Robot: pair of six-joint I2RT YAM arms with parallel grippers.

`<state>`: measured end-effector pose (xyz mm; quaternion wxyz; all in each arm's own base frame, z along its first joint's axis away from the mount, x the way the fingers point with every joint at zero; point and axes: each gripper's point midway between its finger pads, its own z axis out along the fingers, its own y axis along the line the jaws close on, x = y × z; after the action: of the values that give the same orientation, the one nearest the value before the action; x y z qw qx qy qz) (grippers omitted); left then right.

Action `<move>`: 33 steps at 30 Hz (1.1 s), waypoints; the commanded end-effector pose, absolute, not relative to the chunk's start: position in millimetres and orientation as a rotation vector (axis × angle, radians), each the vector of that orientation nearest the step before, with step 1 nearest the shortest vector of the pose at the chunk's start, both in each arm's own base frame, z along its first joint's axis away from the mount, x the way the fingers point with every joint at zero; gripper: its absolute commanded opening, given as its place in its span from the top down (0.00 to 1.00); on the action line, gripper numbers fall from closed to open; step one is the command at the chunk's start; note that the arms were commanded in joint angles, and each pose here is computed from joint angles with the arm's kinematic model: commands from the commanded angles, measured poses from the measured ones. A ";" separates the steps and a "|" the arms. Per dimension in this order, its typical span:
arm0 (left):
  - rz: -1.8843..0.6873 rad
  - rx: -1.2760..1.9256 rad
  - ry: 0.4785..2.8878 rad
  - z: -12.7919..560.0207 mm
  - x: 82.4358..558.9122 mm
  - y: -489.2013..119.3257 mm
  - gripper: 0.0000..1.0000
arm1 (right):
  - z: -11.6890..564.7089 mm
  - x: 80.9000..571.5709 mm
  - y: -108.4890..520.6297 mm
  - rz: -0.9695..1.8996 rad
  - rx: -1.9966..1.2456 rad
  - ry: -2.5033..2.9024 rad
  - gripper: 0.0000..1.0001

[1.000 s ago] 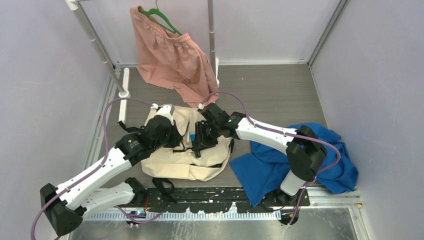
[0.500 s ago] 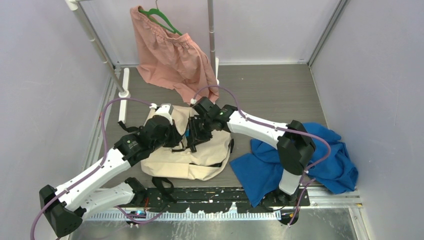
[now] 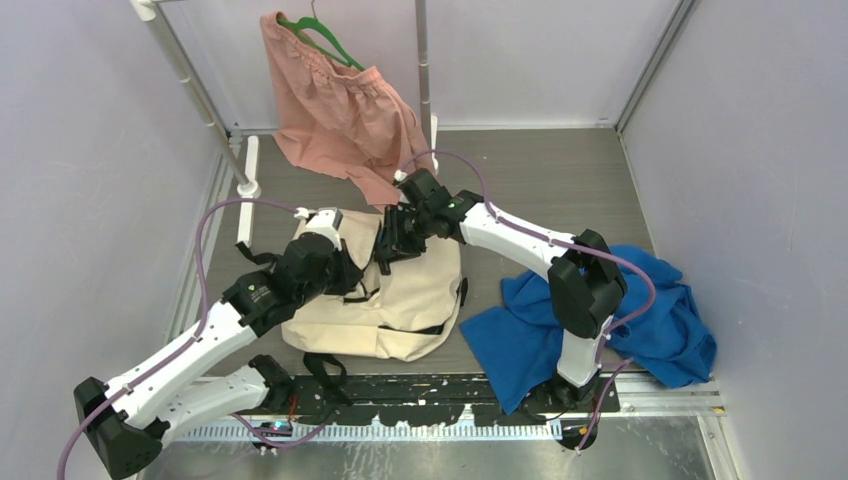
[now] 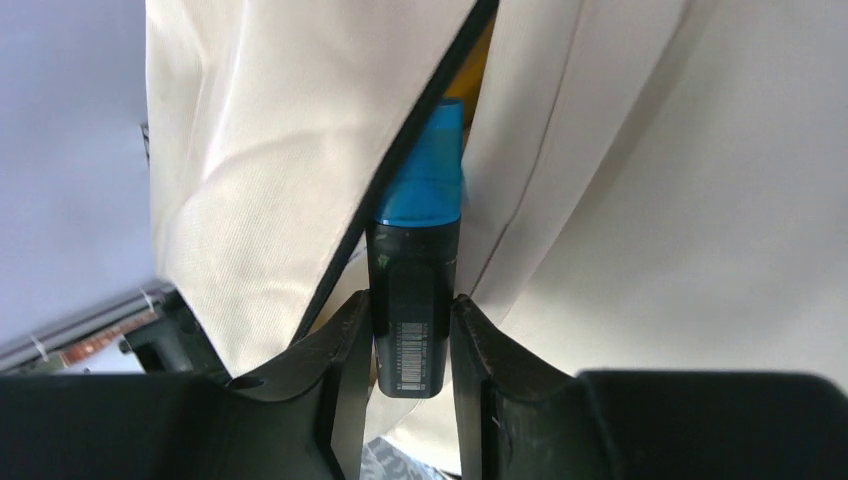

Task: Pack the student bag
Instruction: Place the stationery in the student bag.

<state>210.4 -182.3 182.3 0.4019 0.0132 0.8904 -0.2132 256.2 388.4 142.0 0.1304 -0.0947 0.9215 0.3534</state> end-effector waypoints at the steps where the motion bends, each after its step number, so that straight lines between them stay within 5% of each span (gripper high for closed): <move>1: -0.623 0.018 2.148 206.3 223.3 -195.1 1.00 | 167.1 280.9 403.0 1.123 -0.230 2.572 0.99; 13: -0.616 0.030 2.154 204.1 231.4 -202.9 1.00 | 146.4 297.0 402.9 1.020 -0.161 2.592 0.99; 23: -0.619 0.017 2.143 206.2 230.5 -200.5 1.00 | 155.8 294.1 406.1 1.053 -0.174 2.574 0.82; 33: -0.625 0.013 2.134 208.1 229.2 -199.2 1.00 | 171.0 275.0 424.5 1.171 -0.209 2.559 0.83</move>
<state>216.8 -191.2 177.7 0.3981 0.0160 0.8912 -0.2168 281.4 399.7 129.8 0.1437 -0.0597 0.9240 0.3492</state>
